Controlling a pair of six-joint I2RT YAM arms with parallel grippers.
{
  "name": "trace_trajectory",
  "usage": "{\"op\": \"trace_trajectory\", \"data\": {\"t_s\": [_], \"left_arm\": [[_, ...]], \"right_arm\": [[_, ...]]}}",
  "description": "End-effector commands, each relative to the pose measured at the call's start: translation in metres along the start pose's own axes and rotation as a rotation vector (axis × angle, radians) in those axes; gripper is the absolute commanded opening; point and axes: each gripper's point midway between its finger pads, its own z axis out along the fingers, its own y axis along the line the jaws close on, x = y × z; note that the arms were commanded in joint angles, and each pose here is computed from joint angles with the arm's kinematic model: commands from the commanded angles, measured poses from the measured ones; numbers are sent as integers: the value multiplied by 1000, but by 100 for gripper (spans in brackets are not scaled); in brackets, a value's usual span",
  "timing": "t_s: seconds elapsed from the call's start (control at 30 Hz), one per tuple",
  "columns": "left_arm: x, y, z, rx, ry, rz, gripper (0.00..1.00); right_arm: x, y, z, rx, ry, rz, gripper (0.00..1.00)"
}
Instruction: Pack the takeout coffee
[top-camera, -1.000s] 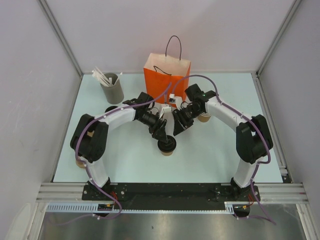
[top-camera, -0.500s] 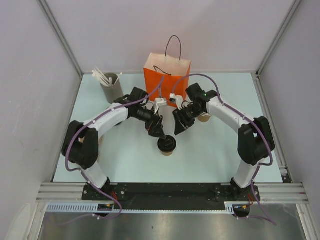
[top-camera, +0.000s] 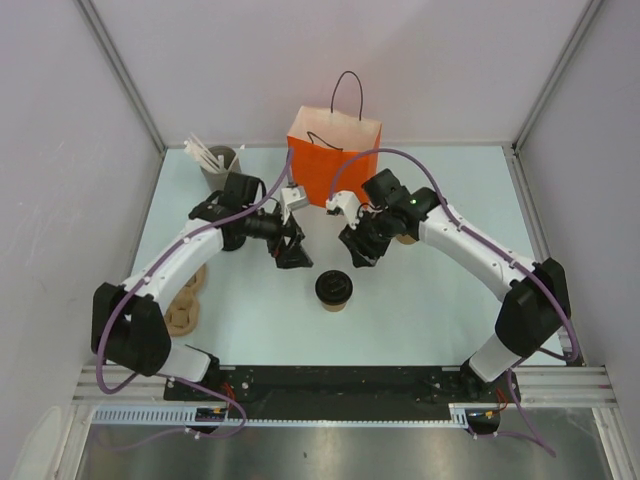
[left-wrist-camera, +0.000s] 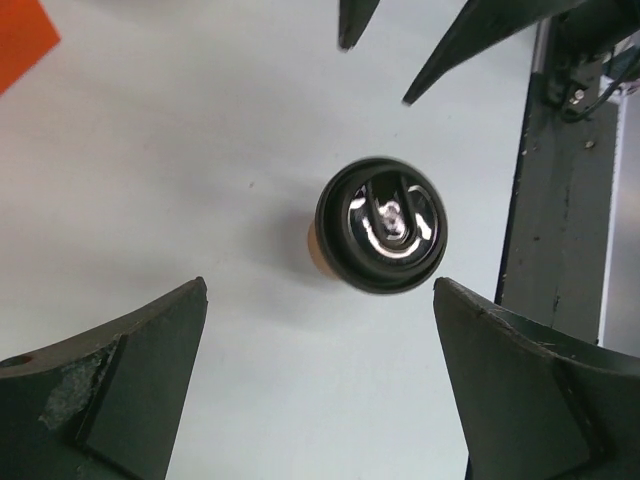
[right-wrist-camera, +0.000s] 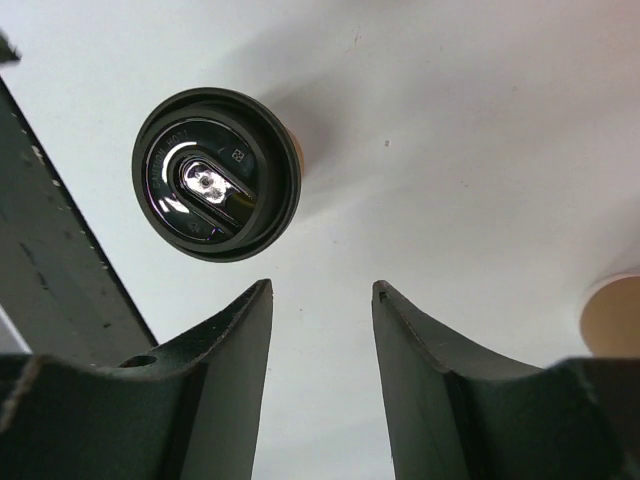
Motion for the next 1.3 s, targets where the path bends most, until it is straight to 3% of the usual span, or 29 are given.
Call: {"op": "trace_trajectory", "data": {"t_s": [0.0,0.7,1.27], "left_arm": [[25,8,-5,-68,26,35,100],[106,-6,49,-5,251,28,99],[100,13,66,-66,283,35,99]], "right_arm": [[-3,-10,-9,86,12,-86,49],[40,-12,56,-25,85,69,49],[45,-3,65,-82,74,112,49]]}}
